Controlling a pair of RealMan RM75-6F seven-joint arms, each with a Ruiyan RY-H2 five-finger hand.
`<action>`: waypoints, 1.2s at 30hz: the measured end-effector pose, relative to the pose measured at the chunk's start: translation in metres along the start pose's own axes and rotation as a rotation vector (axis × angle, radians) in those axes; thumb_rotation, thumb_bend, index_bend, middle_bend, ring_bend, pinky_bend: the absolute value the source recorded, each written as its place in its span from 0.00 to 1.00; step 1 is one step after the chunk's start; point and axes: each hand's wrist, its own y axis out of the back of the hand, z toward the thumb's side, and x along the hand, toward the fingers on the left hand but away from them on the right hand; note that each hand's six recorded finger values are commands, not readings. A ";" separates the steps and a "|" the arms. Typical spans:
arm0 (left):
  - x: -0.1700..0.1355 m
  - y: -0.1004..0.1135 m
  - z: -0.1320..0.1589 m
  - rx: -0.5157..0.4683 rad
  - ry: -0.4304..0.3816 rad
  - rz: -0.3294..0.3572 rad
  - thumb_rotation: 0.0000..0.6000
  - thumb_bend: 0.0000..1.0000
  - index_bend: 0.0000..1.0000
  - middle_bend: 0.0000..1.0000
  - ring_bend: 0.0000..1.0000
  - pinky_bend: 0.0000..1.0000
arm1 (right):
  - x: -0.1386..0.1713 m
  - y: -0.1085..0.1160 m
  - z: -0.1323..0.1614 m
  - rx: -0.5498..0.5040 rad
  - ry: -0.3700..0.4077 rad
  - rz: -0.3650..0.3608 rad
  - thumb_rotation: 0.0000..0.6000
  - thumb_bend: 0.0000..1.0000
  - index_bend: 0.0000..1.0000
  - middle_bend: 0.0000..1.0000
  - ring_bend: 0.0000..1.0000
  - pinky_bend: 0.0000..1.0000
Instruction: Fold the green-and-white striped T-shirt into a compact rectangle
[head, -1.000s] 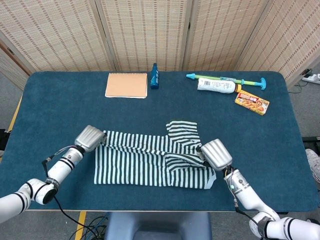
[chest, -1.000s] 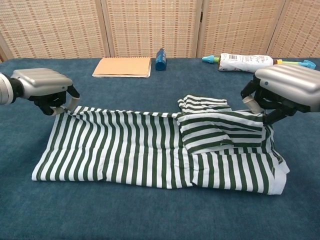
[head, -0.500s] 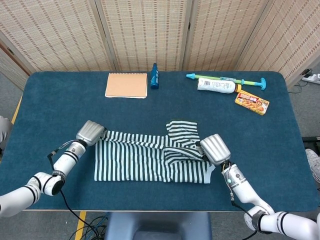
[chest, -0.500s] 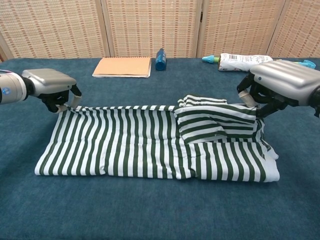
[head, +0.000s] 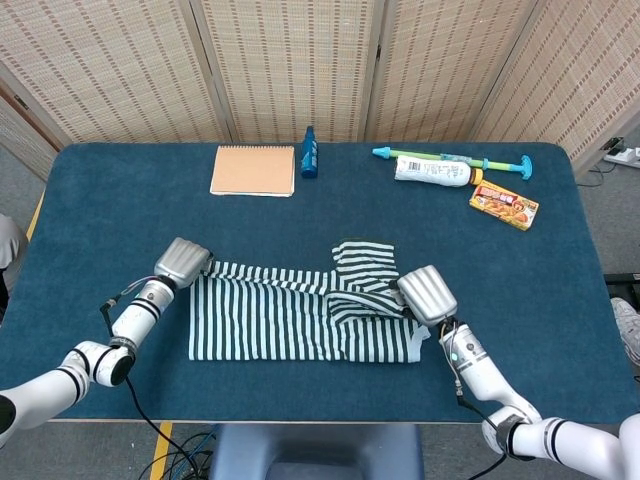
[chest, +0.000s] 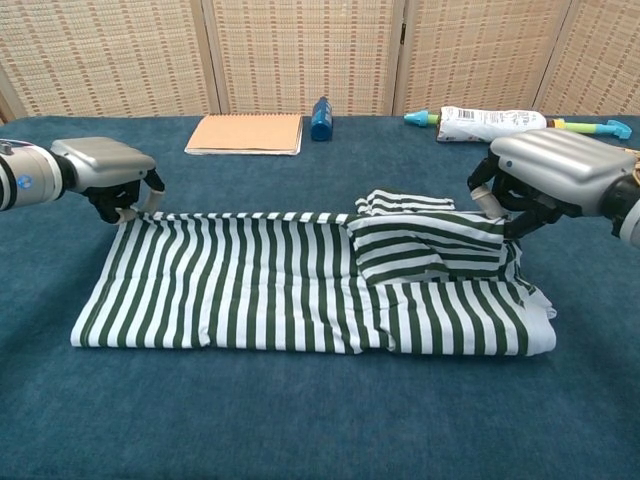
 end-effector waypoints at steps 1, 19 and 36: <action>0.001 0.000 0.000 0.000 0.003 0.000 1.00 0.53 0.35 0.91 0.80 0.98 | 0.000 -0.001 0.000 0.002 -0.002 0.002 1.00 0.60 0.75 0.97 1.00 1.00; -0.002 0.004 -0.006 -0.007 0.067 0.059 1.00 0.28 0.00 0.87 0.78 0.98 | -0.009 -0.005 -0.013 0.033 -0.091 0.034 1.00 0.20 0.13 0.93 1.00 1.00; -0.038 0.016 -0.028 -0.138 0.149 0.139 1.00 0.27 0.00 0.86 0.77 0.97 | -0.020 0.020 -0.011 0.009 -0.102 -0.044 1.00 0.17 0.10 0.93 1.00 1.00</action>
